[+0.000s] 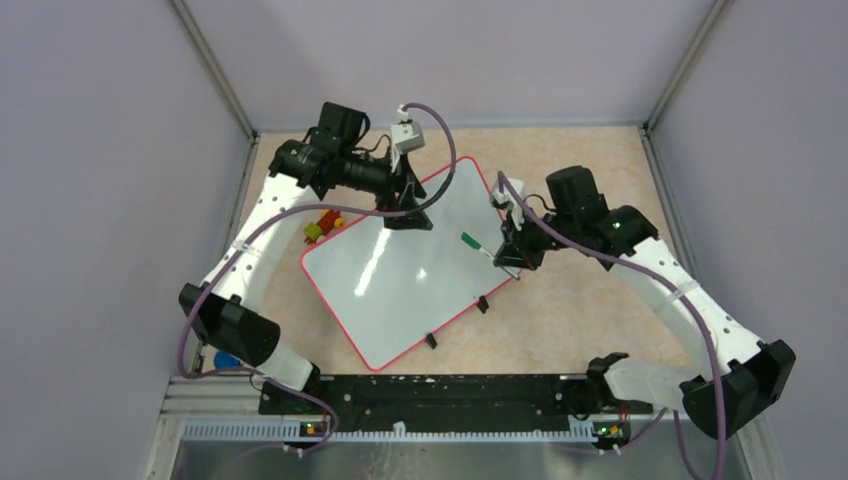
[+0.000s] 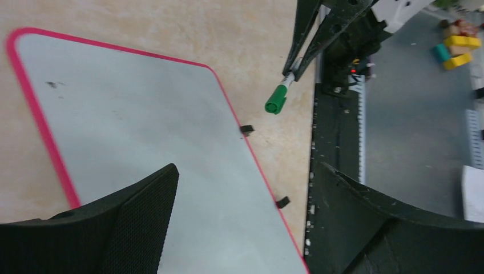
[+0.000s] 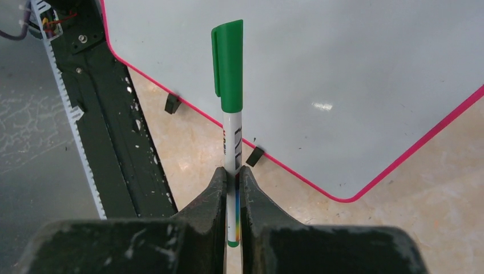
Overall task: Write a sentence on the whiteboard
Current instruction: Pass from the right arm to the left, then open the pen cap of the whiteboard marker.
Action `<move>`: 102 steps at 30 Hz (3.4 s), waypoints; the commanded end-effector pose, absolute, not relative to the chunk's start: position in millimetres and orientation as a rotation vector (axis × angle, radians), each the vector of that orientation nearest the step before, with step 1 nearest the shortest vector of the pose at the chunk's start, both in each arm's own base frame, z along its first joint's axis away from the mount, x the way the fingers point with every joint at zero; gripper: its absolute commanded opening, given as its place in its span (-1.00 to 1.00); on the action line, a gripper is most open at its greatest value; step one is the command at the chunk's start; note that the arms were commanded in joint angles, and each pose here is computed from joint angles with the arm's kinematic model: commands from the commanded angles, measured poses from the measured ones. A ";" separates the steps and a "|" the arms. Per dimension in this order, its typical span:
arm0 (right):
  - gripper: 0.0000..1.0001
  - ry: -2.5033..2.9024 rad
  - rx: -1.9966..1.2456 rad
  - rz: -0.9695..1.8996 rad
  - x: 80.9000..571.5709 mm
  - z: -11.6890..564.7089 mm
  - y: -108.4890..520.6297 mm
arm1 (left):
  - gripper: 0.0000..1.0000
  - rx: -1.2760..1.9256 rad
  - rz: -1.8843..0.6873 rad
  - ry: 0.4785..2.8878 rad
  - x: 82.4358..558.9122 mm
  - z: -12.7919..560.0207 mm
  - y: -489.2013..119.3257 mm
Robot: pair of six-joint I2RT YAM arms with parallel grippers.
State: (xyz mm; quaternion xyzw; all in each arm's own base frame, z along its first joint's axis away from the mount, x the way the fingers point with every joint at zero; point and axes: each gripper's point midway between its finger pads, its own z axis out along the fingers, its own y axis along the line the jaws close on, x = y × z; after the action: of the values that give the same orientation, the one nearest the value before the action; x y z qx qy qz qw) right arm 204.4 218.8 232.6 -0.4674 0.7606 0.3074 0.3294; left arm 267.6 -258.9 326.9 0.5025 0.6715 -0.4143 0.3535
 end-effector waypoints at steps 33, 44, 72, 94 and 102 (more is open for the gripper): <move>-1.00 1.771 -1.497 0.773 175.9 269.9 253.6 | -0.20 1.142 -1.788 1.971 180.4 294.7 -309.9; -1.00 1.777 -1.497 0.771 176.6 269.6 255.3 | -0.32 1.138 -1.808 2.007 179.0 285.7 -314.9; 0.74 1.765 -0.814 0.882 232.9 357.7 235.2 | -1.00 1.089 -1.687 1.763 213.7 324.1 -276.3; 0.50 1.571 -0.978 1.626 176.8 384.1 271.4 | -1.00 1.056 -1.604 1.451 209.6 370.1 -259.0; 0.30 1.637 -0.867 1.637 194.1 374.8 277.7 | -1.00 1.023 -1.622 1.445 207.4 375.1 -258.8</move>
State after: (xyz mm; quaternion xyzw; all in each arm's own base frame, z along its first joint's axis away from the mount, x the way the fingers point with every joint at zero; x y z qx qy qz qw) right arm 190.3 275.1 362.4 -0.3335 0.6411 0.6130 0.3192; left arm 213.1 -261.4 352.0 0.3820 0.5901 -0.6327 0.3250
